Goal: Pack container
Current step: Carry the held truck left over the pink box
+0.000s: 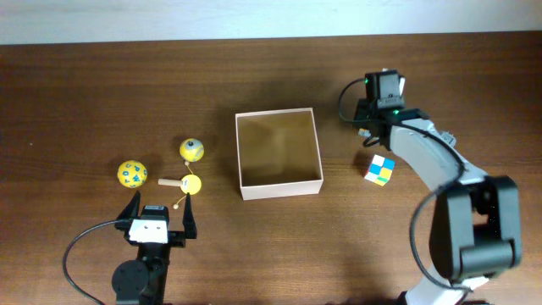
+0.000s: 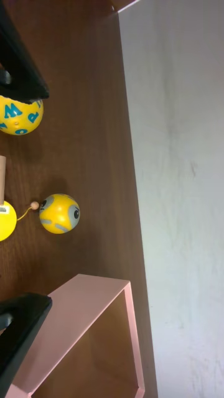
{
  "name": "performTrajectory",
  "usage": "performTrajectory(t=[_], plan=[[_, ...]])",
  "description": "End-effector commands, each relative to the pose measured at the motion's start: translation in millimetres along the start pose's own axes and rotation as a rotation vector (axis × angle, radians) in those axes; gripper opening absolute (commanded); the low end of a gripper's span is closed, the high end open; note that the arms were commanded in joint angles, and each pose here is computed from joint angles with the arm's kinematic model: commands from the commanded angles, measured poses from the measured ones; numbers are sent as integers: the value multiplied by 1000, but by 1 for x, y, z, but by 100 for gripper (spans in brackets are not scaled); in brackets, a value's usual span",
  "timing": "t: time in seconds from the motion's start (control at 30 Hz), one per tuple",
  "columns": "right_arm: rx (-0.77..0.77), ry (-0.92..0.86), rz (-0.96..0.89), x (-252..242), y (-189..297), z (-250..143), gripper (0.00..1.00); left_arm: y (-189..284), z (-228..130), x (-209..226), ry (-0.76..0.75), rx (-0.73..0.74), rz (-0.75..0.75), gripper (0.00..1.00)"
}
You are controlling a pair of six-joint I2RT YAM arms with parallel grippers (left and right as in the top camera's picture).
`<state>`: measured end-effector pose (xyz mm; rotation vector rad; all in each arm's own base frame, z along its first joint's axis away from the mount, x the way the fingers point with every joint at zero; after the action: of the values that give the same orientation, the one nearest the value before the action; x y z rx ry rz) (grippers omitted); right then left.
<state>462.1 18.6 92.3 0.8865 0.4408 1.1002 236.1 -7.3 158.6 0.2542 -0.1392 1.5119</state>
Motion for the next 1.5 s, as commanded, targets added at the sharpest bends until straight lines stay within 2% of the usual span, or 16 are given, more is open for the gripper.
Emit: performTrajectory(t=[0.0,0.2,0.33,0.57,0.77,1.13,1.47], plan=[[-102,-6,84,16,49,45,38,0,-1,-1,-5,-2,0,99],[-66,4,231,36,98,53,37,0,-1,-1,-5,-2,0,99],[-38,61,391,62,135,46,37,0,-1,-1,-5,-2,0,99],[21,176,647,113,197,14,37,0,-1,-1,-5,-2,0,99],[67,277,723,151,218,-25,37,0,-1,-1,-5,-2,0,99],[113,423,652,198,197,-90,36,0,-1,-1,-5,-2,0,99],[189,403,564,218,137,-129,34,0,-1,-1,-5,-2,0,99]])
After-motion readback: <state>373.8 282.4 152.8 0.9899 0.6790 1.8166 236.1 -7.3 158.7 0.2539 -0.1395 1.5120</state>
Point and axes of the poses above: each gripper's point midway between its finger pads, its own y axis back along the fingers, its own x axis along the line the jaws close on, z = x × y, the point moved 1 cm from there along y, back along the fingers, and after that the axes turned 10 degrees about -y, right-handed, at the moved point
